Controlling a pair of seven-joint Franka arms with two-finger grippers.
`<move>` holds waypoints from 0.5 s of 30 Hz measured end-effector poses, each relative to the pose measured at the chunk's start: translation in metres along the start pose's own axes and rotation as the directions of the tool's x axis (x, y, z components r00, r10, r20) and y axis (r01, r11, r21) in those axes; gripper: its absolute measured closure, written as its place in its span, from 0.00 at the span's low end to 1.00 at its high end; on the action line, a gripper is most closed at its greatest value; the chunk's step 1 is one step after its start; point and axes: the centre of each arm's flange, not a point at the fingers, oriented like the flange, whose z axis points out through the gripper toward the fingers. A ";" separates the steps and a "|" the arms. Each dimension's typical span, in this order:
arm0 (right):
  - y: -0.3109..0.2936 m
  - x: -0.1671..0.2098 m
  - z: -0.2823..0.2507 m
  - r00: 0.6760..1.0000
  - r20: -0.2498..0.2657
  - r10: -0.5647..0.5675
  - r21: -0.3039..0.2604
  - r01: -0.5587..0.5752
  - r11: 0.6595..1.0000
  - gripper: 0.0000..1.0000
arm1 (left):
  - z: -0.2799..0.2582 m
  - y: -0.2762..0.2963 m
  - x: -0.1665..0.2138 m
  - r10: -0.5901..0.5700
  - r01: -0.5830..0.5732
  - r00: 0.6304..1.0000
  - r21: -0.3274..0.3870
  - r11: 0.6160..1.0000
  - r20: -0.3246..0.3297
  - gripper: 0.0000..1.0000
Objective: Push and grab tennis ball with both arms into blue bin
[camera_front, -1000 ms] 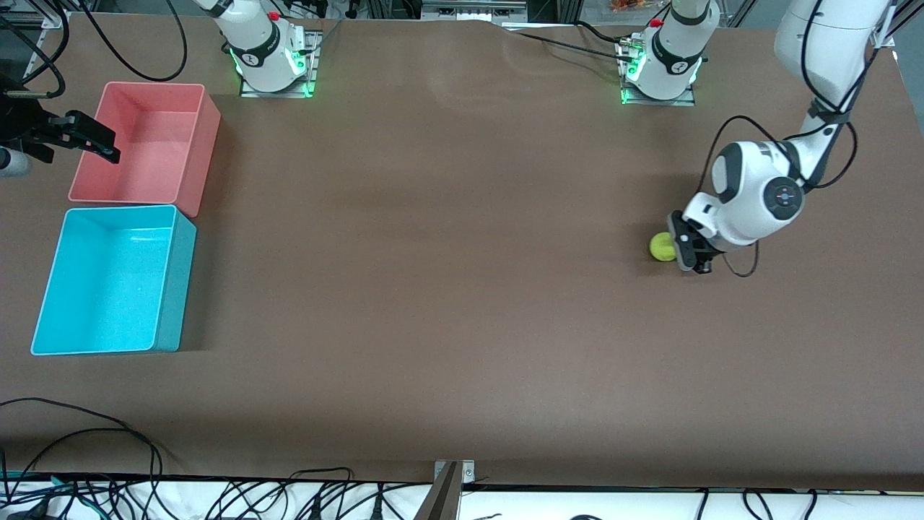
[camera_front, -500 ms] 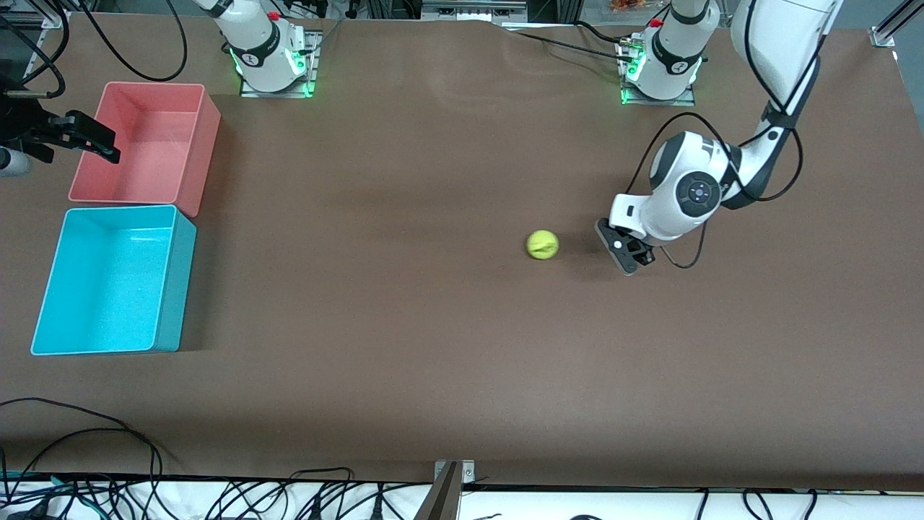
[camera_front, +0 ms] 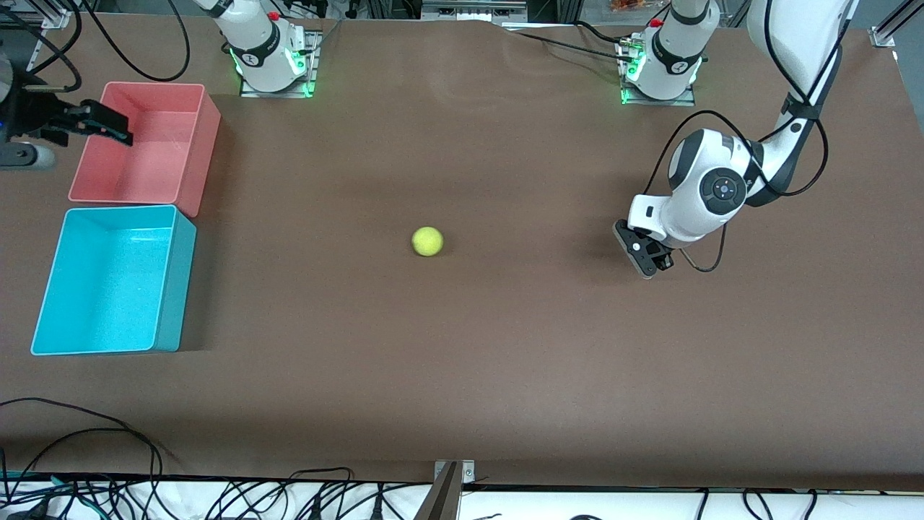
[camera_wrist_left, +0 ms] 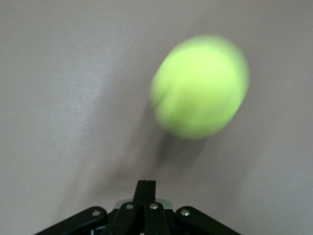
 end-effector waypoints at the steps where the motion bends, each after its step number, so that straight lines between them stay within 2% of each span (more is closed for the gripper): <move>1: -0.001 -0.001 0.003 1.000 0.018 -0.003 0.001 0.003 1.000 0.00 | -0.002 0.000 0.000 0.000 0.000 1.000 0.003 1.000 -0.001 0.99; 4: -0.006 0.001 0.017 0.998 0.061 -0.012 0.003 0.011 1.000 0.00 | -0.009 -0.001 0.001 0.001 -0.001 1.000 0.016 1.000 -0.008 0.99; 7: -0.008 0.006 0.034 0.996 0.083 -0.016 0.005 0.016 1.000 0.00 | -0.019 -0.001 0.002 0.002 -0.001 1.000 0.031 1.000 -0.016 0.99; 15: -0.021 0.026 0.074 0.996 0.074 -0.040 0.000 0.040 0.999 0.00 | -0.061 -0.001 0.002 0.006 -0.002 0.999 0.089 0.996 -0.038 0.99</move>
